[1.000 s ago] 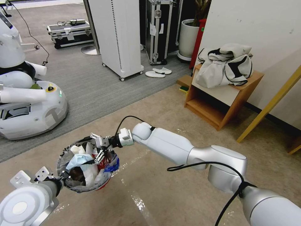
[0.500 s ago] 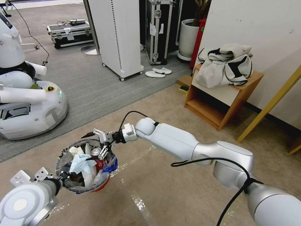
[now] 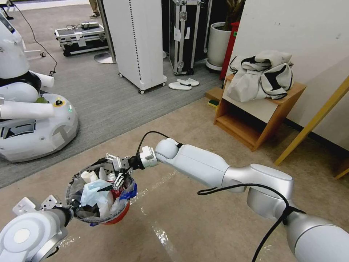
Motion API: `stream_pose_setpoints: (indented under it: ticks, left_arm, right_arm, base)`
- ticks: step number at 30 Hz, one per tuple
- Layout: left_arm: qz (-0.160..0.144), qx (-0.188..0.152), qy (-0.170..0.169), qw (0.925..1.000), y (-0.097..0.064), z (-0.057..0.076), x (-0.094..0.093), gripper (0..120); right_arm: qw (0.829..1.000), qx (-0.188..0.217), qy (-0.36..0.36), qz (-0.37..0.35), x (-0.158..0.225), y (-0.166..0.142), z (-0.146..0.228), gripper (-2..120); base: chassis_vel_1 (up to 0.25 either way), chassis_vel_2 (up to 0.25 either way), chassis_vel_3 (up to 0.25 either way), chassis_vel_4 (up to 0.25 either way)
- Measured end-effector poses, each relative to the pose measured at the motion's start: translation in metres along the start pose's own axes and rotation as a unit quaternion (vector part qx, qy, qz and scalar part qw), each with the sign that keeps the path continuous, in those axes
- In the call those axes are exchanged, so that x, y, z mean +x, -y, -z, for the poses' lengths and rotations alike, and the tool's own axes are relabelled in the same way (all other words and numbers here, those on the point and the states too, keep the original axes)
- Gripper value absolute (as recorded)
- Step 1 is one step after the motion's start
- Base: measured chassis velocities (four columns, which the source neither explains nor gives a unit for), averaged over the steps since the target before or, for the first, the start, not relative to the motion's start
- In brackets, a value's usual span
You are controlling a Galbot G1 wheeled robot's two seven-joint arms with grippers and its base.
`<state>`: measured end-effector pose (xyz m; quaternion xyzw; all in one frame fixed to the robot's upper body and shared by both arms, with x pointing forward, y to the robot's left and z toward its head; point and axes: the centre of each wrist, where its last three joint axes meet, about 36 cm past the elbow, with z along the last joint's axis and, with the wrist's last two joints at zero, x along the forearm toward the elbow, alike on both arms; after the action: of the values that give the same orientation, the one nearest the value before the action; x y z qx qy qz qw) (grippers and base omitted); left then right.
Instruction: Pick up the trash bin and place the garbage on the floor into it.
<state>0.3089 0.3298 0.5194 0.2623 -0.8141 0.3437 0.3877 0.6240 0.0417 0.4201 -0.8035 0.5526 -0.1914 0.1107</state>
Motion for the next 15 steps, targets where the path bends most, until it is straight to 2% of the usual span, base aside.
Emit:
stream_pose_setpoints:
  ticks: [15]
  left_arm:
    - [-0.006, 0.003, -0.005, 1.0000, 0.0029, 0.0010, 0.0038, 0]
  right_arm:
    - [0.999, -0.002, -0.017, 0.030, -0.0066, -0.0074, -0.0062, 100]
  base:
    - [0.000, 0.000, 0.000, 0.000]
